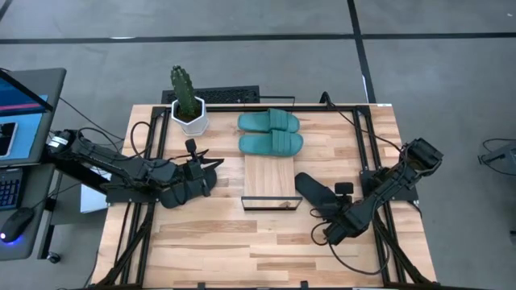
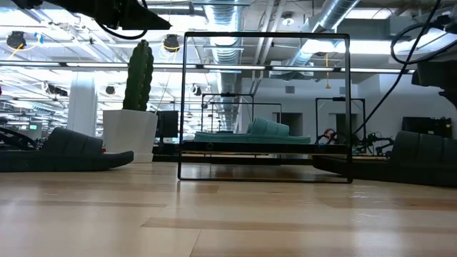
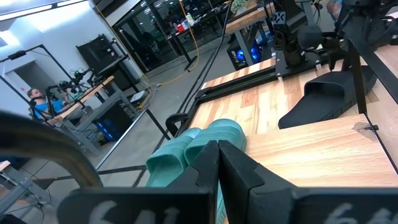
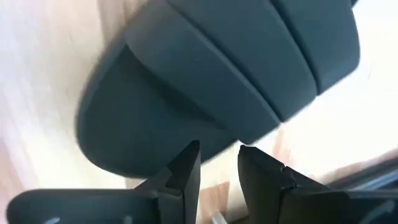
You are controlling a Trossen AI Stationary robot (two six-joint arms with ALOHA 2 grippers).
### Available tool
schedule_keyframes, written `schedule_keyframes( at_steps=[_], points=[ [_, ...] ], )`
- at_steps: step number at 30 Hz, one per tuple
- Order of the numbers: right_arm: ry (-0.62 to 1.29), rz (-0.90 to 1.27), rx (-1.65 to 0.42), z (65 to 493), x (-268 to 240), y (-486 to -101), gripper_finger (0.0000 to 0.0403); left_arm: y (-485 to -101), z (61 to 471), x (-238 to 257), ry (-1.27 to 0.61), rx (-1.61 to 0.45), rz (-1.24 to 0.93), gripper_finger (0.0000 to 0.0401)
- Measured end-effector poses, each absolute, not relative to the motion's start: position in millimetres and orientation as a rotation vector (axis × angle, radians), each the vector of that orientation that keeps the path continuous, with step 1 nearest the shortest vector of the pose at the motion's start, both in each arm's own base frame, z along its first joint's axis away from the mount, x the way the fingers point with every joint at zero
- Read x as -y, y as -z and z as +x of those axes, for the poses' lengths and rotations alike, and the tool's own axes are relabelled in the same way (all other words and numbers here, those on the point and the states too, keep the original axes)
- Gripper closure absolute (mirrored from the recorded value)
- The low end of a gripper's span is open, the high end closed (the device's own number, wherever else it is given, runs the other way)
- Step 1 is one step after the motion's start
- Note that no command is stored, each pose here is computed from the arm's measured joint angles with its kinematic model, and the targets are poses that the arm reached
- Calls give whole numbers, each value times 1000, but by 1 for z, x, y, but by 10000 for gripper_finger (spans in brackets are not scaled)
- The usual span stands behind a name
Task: Pick and place slides into the shelf
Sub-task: Put the right black slide on the shelf
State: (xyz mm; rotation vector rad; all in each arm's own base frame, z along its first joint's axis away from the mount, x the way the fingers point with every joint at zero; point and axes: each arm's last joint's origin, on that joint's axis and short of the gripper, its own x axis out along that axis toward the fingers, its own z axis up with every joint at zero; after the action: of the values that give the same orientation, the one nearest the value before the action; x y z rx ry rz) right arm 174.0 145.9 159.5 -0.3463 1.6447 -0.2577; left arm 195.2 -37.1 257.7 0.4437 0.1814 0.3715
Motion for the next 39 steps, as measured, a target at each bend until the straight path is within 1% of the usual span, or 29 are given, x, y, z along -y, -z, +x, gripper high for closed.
schedule_keyframes(
  at_steps=[4,9,12,17,20,22,28,33,39],
  points=[
    [268,-359,-1673,173,-146,-164,305,-258,195,37,-372,-182,444,401],
    [299,-411,-1682,176,-147,-183,305,-258,195,37,-371,-182,444,401],
    [312,-506,-1620,181,-148,-195,305,-258,195,37,-371,-182,445,401],
    [251,-728,-1480,192,-149,-204,305,-258,195,37,-366,-181,445,401],
    [219,-833,-1466,196,-144,-205,305,-258,196,38,-346,-177,444,401],
    [213,-865,-1472,199,-140,-205,305,-258,196,38,-338,-176,444,401],
    [251,-819,-1484,206,-132,-205,305,-258,196,38,-332,-175,446,401],
    [247,-794,-1491,207,-132,-204,305,-258,196,38,-332,-176,449,401],
    [283,-672,-1518,193,-144,-204,305,-257,196,38,-332,-180,451,401]
  ],
)
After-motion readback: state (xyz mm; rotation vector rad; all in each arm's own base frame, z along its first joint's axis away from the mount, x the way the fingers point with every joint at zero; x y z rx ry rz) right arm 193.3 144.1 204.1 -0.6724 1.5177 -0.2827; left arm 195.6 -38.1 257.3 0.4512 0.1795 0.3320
